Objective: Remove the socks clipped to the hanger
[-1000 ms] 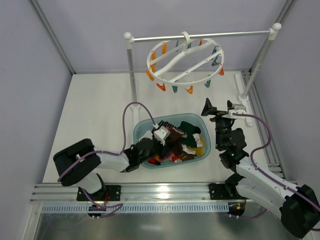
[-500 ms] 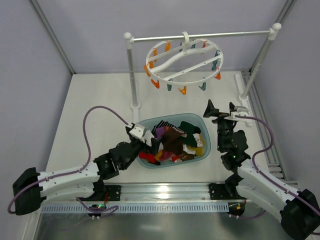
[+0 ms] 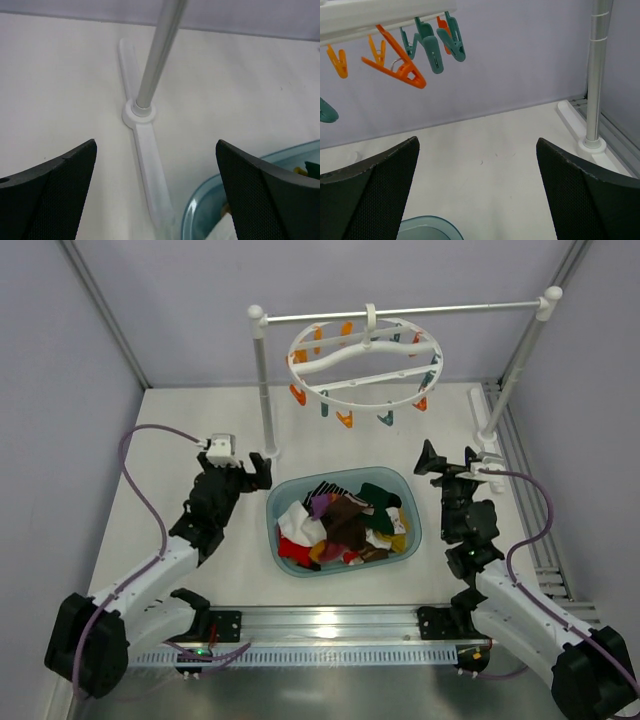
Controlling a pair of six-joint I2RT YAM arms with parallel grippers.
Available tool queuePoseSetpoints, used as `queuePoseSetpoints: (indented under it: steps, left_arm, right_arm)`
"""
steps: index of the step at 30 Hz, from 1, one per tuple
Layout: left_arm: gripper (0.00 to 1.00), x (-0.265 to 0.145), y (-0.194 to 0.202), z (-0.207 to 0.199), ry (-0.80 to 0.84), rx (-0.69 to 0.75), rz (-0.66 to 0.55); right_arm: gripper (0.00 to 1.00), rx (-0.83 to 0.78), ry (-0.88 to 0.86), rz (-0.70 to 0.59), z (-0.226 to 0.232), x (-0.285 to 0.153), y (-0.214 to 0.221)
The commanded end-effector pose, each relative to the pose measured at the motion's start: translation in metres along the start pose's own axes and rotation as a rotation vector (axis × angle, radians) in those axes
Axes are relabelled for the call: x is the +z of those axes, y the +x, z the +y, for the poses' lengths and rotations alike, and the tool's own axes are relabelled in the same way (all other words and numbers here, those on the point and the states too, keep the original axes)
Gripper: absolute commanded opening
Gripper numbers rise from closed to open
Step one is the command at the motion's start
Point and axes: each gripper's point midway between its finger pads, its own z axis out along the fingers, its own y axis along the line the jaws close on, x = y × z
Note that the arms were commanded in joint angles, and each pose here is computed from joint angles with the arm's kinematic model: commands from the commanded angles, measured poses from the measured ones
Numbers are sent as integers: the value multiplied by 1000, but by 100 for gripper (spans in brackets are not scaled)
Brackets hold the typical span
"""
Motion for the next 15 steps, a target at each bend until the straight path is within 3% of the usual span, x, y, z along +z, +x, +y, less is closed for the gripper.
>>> queuePoseSetpoints:
  steps: [1,8,11,15]
  left_arm:
    - [100,27,-35,12,4,-110,-82]
    - [100,38,-54,67,-278,-241,-229]
    - [99,42,-48,82,-374,-269,-221]
    - [99,50,-27,85,-383,-261,-188]
  right_arm:
    - [98,53,-4,-21,-3,0,-4]
    - [98,60,13,-11,-11,3,0]
    - [98,55,24,-6,-14,4,2]
    - [98,62,30,-6,-15,4,2]
